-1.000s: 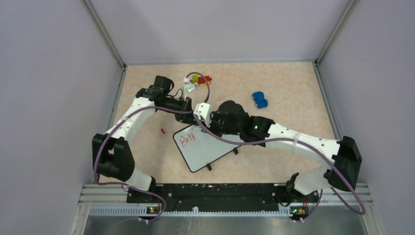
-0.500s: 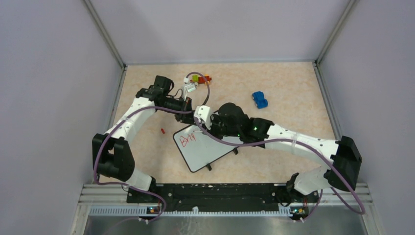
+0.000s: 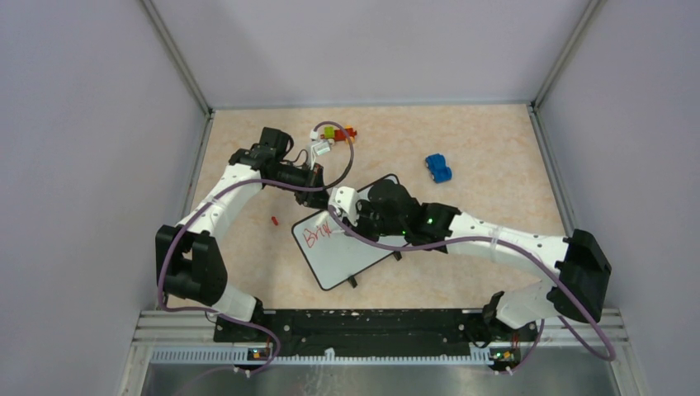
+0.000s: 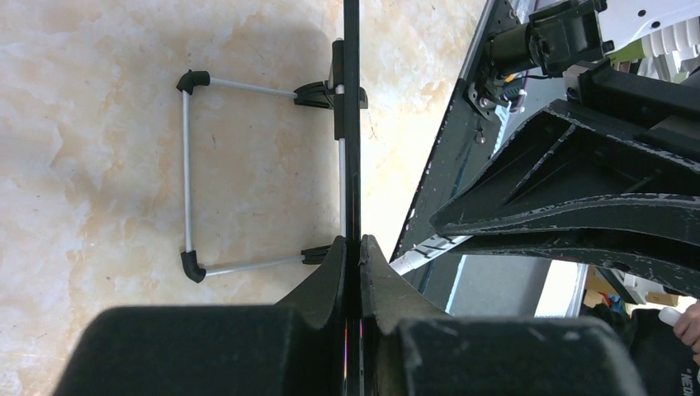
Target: Write a sentence on the whiteboard
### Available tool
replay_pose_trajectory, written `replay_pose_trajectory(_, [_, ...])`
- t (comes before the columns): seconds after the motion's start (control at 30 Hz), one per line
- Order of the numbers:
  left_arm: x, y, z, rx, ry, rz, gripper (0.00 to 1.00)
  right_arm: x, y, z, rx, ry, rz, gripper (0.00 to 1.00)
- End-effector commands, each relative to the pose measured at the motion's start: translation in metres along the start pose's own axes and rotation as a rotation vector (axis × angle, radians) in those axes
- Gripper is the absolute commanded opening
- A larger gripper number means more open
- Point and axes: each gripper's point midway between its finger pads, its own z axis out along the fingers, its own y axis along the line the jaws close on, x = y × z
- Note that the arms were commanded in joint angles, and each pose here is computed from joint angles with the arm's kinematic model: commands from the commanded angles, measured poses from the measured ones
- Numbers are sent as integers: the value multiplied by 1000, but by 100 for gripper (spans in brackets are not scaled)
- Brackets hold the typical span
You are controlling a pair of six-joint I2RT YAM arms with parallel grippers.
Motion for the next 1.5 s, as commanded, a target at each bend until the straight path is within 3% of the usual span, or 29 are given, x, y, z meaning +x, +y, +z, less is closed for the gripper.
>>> replay_pose_trajectory(0.0, [6, -12, 0, 36, 9, 0, 0, -5, 2, -6, 10, -22, -3, 0])
replay_pose_trajectory(0.6, [6, -12, 0, 37, 10, 1, 0, -36, -22, -8, 82, -90, 5, 0])
replay_pose_trajectory(1.47, [5, -10, 0, 34, 14, -5, 0, -28, -33, -17, 113, -79, 16, 0])
